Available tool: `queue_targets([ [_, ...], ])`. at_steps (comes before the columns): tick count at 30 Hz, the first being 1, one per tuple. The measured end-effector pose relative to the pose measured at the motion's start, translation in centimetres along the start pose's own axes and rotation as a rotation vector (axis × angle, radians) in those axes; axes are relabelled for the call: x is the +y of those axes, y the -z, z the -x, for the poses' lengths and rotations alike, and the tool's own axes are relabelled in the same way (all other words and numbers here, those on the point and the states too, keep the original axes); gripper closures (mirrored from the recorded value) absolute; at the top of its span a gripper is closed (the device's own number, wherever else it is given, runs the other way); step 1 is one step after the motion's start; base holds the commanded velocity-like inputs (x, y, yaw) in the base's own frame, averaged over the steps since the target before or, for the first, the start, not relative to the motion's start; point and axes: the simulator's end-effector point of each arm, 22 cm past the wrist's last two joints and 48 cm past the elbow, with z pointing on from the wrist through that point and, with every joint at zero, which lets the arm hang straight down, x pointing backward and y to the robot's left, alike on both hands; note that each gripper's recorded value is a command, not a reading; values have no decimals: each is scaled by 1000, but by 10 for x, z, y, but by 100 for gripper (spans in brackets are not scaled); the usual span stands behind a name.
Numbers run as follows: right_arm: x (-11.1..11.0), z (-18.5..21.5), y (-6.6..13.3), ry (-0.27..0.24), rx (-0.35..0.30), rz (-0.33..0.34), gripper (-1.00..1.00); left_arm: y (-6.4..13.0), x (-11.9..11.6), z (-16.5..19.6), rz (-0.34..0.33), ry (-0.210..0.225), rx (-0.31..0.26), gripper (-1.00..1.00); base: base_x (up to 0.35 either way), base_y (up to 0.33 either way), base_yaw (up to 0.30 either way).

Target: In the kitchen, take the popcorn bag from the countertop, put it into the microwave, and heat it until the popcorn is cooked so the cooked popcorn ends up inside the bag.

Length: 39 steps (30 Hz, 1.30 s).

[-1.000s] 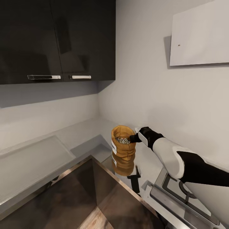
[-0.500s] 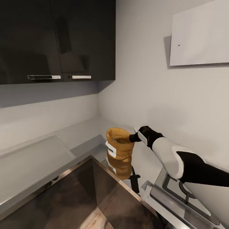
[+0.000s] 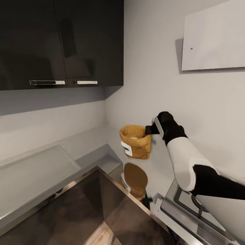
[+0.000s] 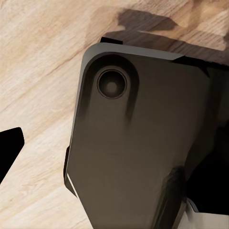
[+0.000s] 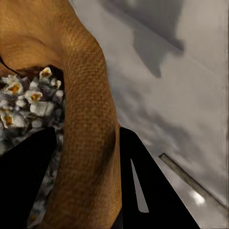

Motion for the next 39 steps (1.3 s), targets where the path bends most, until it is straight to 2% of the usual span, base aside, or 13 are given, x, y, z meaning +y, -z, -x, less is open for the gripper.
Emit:
queue_targets([
  [4, 2, 21, 16, -42, -55, 36, 100, 0, 0, 0, 0, 0, 0, -100, 0, 0, 0],
  [7, 7, 24, 18, -59, -64, 61, 100, 0, 0, 0, 1, 1, 0, -100, 0, 0, 0],
  [12, 7, 26, 20, -64, -71, 68, 100, 0, 0, 0, 2, 1, 1, -100, -26, 0, 0],
  [15, 5, 33, 24, -65, -90, 64, 100, 0, 0, 1, 1, -1, -2, -100, -310, 0, 0],
  [39, 7, 31, 22, -64, -85, 68, 100, 0, 0, 1, 1, -3, -2, -100, -348, 0, 0],
])
